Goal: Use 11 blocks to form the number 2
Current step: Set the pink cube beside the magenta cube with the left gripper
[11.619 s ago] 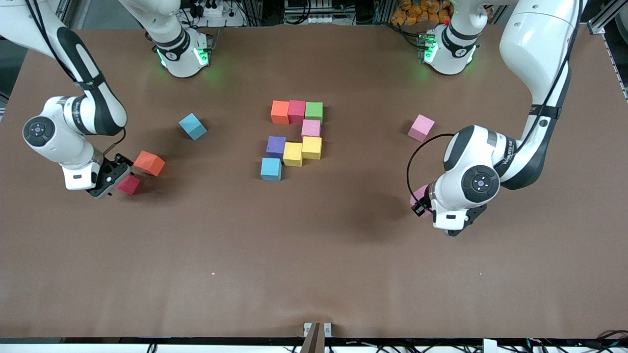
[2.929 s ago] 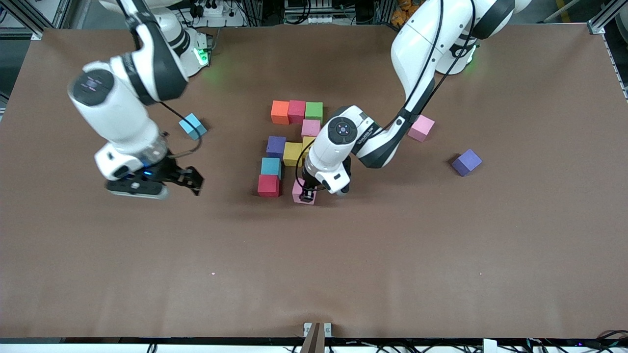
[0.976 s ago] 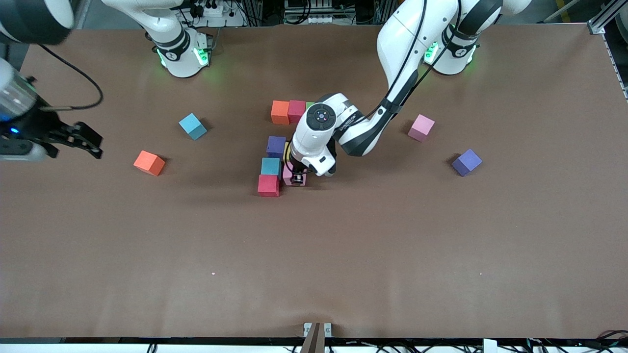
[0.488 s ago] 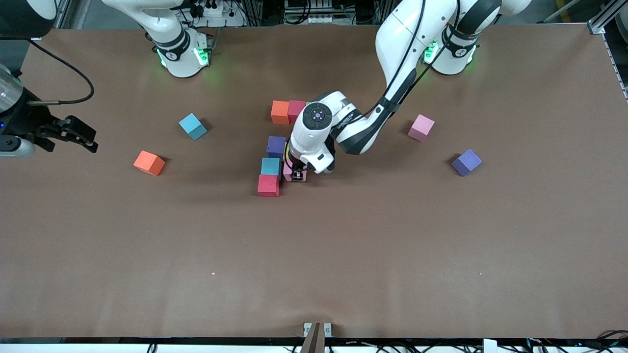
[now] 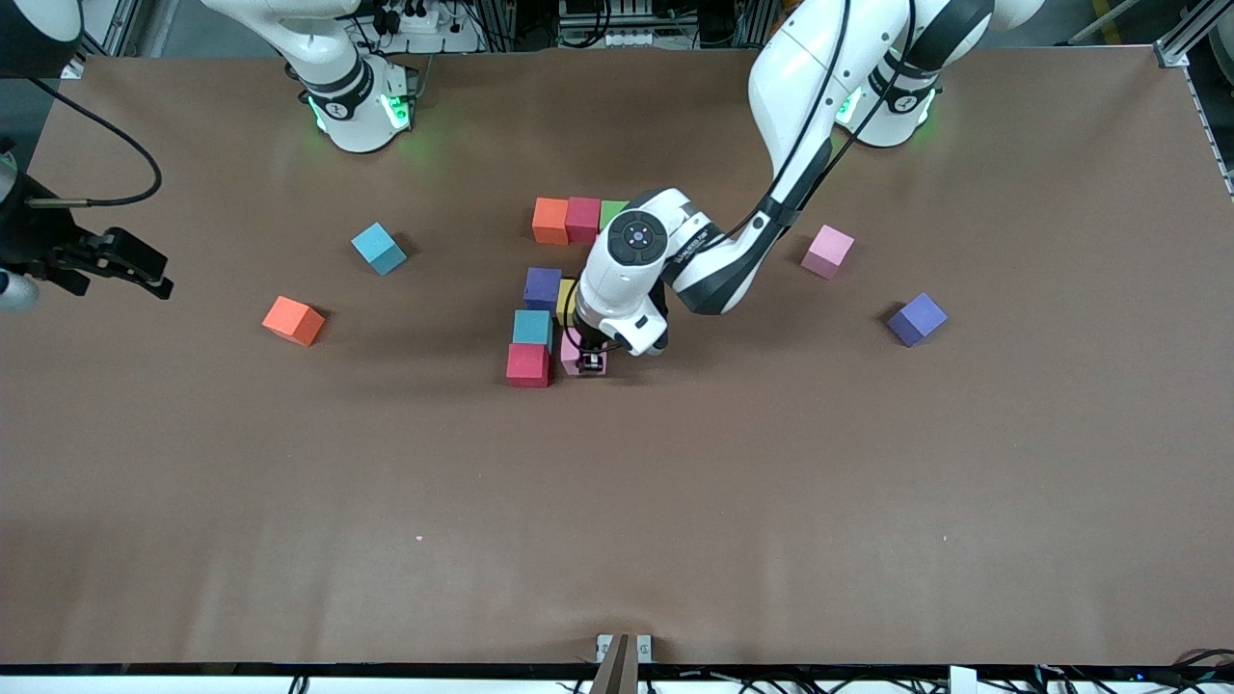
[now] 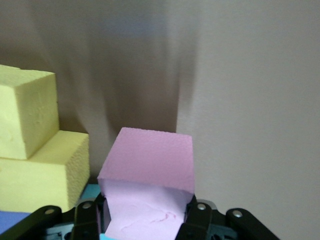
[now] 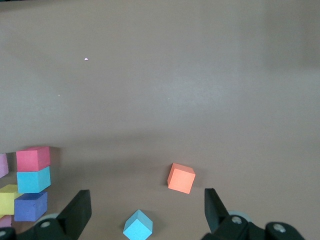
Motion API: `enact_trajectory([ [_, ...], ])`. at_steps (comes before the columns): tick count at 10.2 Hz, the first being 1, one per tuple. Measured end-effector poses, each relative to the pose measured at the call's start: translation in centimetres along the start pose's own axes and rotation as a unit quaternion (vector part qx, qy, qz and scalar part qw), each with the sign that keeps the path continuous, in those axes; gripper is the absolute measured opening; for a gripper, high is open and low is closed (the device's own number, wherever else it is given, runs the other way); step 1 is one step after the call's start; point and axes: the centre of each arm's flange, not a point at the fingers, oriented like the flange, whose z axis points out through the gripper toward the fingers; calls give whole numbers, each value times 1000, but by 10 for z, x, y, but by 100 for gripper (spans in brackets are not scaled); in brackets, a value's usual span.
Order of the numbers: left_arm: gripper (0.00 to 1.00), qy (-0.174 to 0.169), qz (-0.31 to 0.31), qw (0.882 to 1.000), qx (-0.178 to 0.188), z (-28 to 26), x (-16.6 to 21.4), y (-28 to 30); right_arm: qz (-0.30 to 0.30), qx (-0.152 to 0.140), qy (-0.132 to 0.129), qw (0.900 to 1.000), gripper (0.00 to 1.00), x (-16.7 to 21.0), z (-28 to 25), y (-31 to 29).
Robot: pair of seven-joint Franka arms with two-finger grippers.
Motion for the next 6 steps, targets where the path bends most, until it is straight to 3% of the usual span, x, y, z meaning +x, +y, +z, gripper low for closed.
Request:
enact_trajectory([
  [6, 56, -34, -8, 999, -41, 14, -1, 26, 22, 3, 5, 1000, 100, 1, -8, 13],
])
